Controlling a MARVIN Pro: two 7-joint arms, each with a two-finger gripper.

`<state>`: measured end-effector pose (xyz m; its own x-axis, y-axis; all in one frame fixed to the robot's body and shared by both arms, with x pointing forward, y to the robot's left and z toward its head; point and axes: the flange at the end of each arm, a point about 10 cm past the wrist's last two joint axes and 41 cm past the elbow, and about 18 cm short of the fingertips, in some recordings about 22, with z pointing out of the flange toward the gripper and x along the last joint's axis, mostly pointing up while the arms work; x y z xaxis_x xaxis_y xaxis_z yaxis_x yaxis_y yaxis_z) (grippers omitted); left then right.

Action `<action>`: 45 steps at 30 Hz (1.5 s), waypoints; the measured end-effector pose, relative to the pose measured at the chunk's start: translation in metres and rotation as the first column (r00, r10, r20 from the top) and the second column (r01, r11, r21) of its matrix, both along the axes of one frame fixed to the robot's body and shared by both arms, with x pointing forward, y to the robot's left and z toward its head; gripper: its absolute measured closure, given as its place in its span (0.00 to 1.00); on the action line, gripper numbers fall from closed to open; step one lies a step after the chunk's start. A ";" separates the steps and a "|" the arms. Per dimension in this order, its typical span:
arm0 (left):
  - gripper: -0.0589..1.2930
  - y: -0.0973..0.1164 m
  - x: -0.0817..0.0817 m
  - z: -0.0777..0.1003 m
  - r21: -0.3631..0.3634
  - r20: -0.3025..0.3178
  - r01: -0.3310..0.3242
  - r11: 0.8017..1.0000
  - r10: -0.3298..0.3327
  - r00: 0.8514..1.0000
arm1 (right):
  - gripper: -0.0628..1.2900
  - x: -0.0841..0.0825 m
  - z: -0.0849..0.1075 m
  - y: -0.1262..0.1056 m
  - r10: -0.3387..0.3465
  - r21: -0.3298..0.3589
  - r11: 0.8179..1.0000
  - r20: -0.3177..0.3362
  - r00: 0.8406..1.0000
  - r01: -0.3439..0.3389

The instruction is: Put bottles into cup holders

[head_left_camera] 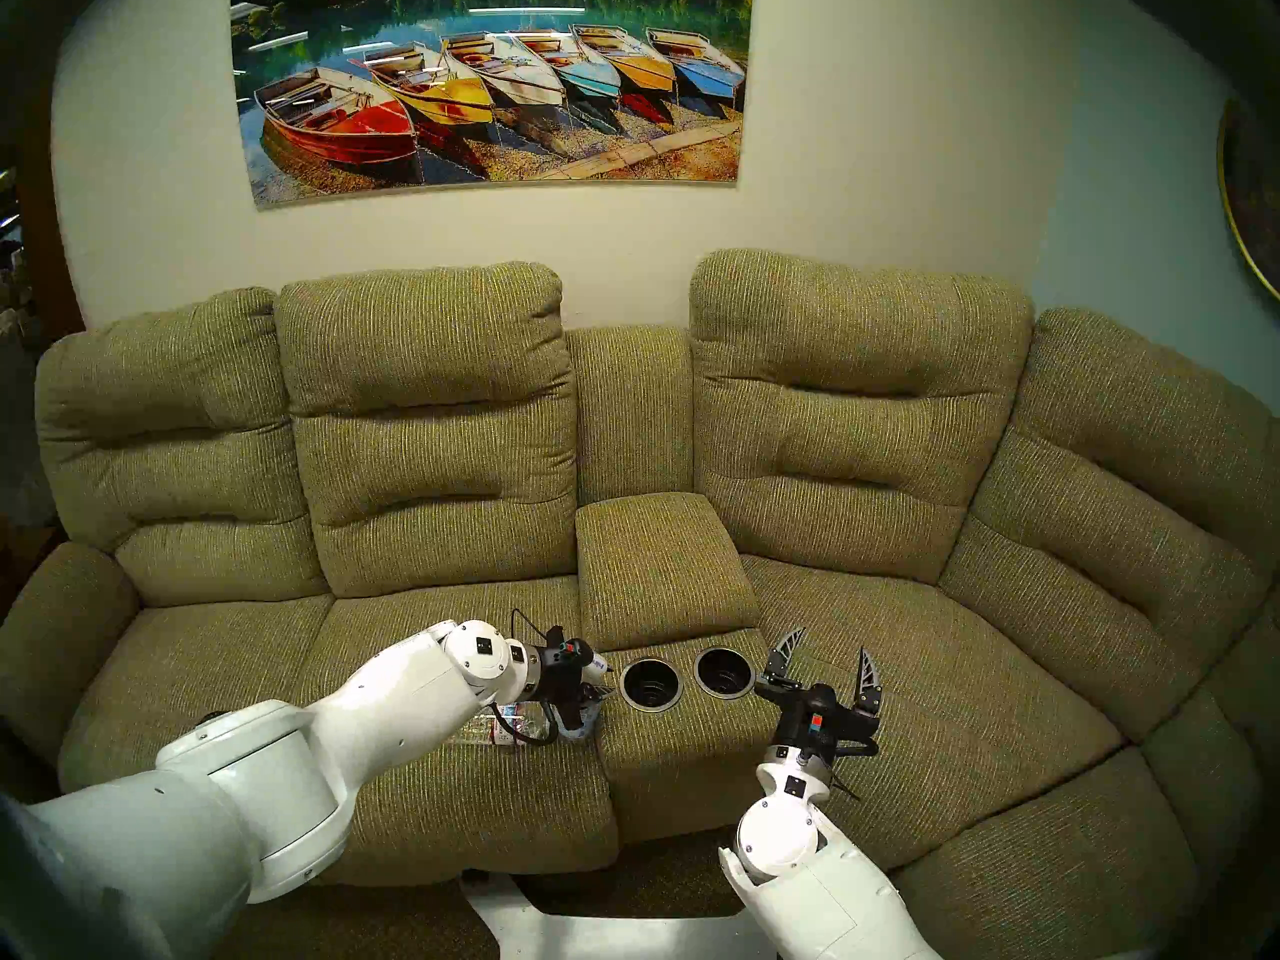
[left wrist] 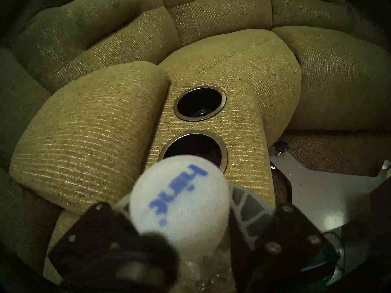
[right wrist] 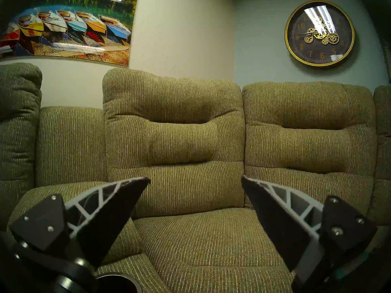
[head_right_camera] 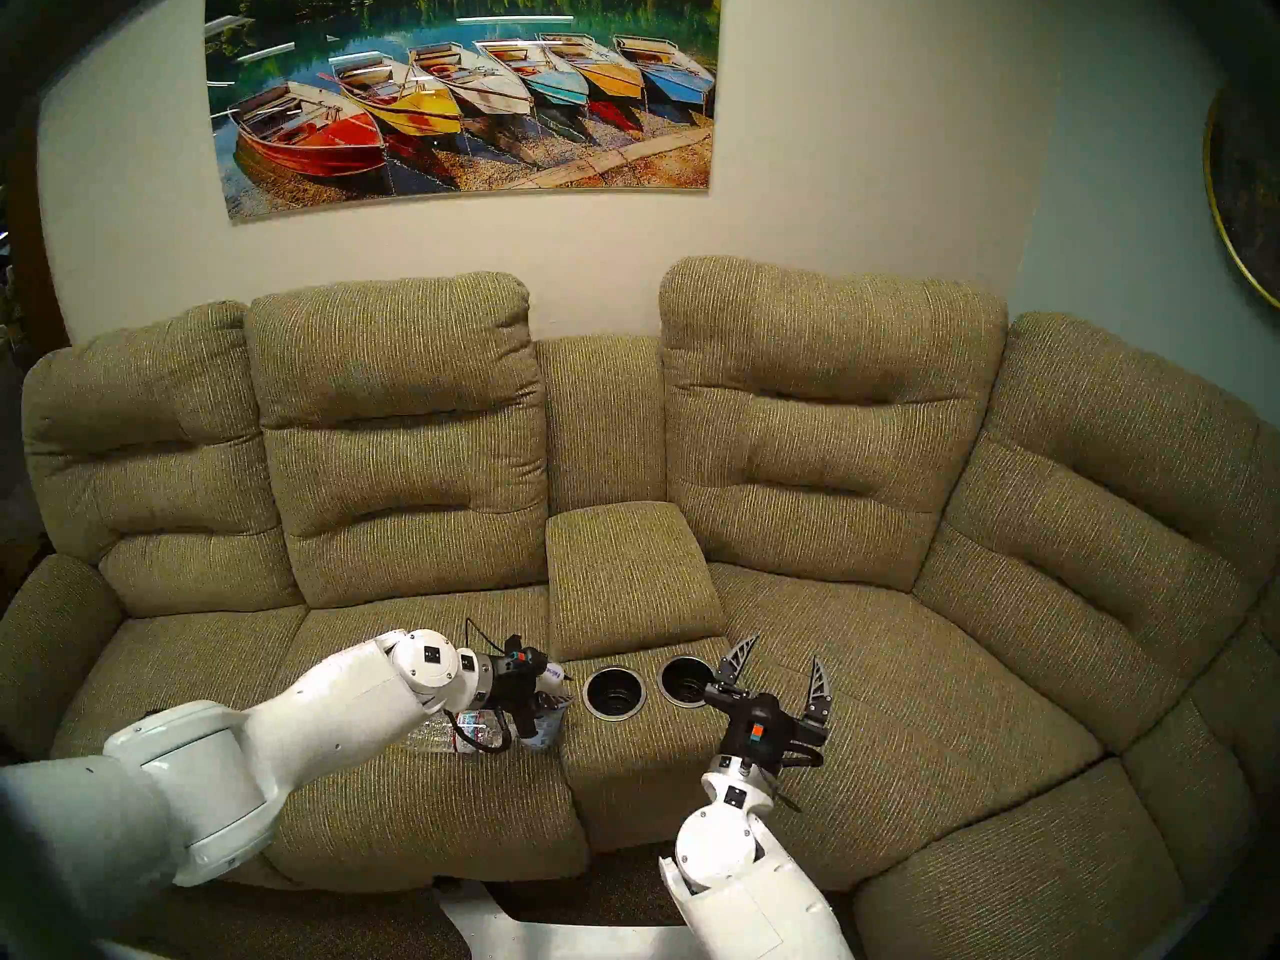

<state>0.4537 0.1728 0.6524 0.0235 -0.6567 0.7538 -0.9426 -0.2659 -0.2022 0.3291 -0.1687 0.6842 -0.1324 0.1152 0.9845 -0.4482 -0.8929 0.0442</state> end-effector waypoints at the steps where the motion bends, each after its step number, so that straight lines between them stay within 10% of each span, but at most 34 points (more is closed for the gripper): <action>1: 0.54 0.001 -0.001 0.001 -0.008 -0.005 0.027 1.000 -0.027 1.000 | 0.05 0.000 0.000 -0.001 -0.002 0.000 1.000 0.000 1.000 0.002; 17: 0.64 -0.017 0.008 0.036 -0.089 0.025 0.292 0.952 -0.291 0.956 | 0.05 -0.017 -0.005 0.011 0.013 0.062 0.998 -0.012 1.000 -0.012; 32: 0.64 -0.081 0.055 0.100 -0.139 0.126 0.308 0.941 -0.291 0.948 | 0.05 -0.070 -0.016 0.013 0.100 0.042 0.994 -0.021 0.995 -0.099; 45: 0.64 -0.145 0.069 0.135 -0.156 0.156 0.334 0.929 -0.311 0.937 | 0.05 -0.066 -0.013 0.037 0.238 0.022 0.971 0.000 0.971 -0.238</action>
